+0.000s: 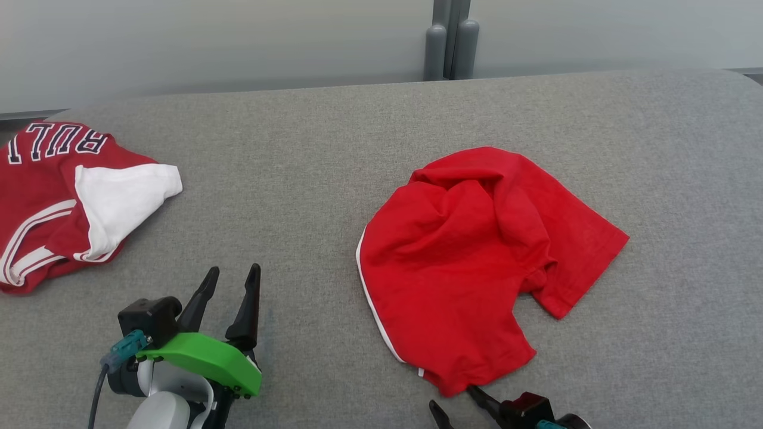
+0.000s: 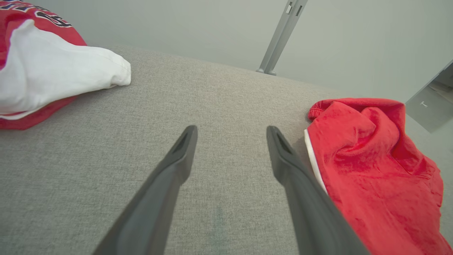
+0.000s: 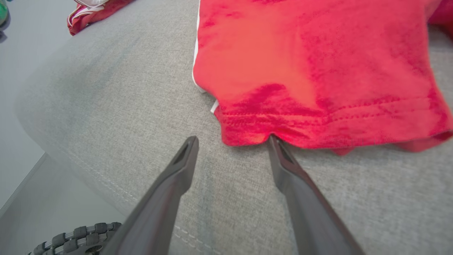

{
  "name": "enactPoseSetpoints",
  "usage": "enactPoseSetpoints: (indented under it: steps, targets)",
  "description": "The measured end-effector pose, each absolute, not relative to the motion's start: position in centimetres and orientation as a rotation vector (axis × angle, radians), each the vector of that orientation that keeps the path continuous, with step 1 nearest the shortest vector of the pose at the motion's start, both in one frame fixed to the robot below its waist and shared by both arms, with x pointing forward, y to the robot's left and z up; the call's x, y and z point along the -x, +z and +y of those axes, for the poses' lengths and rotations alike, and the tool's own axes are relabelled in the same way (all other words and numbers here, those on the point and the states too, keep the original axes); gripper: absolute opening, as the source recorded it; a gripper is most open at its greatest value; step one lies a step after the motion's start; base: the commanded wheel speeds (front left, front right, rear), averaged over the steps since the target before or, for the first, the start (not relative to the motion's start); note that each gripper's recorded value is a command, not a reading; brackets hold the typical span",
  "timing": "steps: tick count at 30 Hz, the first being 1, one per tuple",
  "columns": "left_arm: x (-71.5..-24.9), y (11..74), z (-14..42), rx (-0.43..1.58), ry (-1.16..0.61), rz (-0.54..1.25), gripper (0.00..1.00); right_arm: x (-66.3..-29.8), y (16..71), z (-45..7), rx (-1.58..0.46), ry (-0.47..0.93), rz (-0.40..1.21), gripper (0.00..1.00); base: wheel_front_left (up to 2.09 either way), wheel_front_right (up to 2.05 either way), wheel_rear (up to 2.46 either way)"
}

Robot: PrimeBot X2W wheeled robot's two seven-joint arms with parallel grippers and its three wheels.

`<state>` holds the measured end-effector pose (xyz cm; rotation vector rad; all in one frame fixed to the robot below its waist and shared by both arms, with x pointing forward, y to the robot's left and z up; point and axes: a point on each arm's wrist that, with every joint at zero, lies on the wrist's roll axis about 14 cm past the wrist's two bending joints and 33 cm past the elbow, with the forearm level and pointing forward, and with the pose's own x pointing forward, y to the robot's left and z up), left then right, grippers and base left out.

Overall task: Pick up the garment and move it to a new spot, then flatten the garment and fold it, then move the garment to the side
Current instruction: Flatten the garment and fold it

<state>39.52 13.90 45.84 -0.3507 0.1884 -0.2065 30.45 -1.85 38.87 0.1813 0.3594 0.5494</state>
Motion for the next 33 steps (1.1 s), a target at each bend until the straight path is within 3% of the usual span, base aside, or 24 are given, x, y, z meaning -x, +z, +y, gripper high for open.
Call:
enactPoseSetpoints:
  steps: [8,22,24,25,27,28,33]
  targets:
    - [-39.5,45.6,14.2,0.354,-0.194,0.194,1.0,-29.1,38.2,-0.4,-0.201,0.599,0.398,1.0,0.0,0.0,0.0]
    - [-40.1,45.3,13.5,0.35,-0.214,0.203,1.0,-31.1,40.1,-0.6,-0.21,0.584,0.324,0.97,0.0,0.0,0.0]
    - [-40.0,45.2,13.5,0.35,-0.214,0.208,1.0,-31.2,40.2,-0.6,-0.207,0.585,0.322,0.87,0.0,0.0,0.0]
    - [-40.0,45.1,13.5,0.352,-0.213,0.21,1.0,-31.4,40.2,-0.6,-0.205,0.582,0.321,0.76,0.0,0.0,0.0]
    - [-40.0,45.1,13.5,0.355,-0.212,0.212,1.0,-31.8,40.3,-1.0,-0.208,0.568,0.315,0.33,0.0,0.0,0.0]
    - [-40.0,45.0,13.5,0.355,-0.212,0.213,1.0,-32.1,40.5,-1.2,-0.21,0.561,0.307,0.02,0.0,0.0,0.0]
    - [-40.2,45.1,13.6,0.353,-0.206,0.207,1.0,-34.1,41.7,-3.5,-0.212,0.48,0.253,0.0,0.0,0.0,0.0]
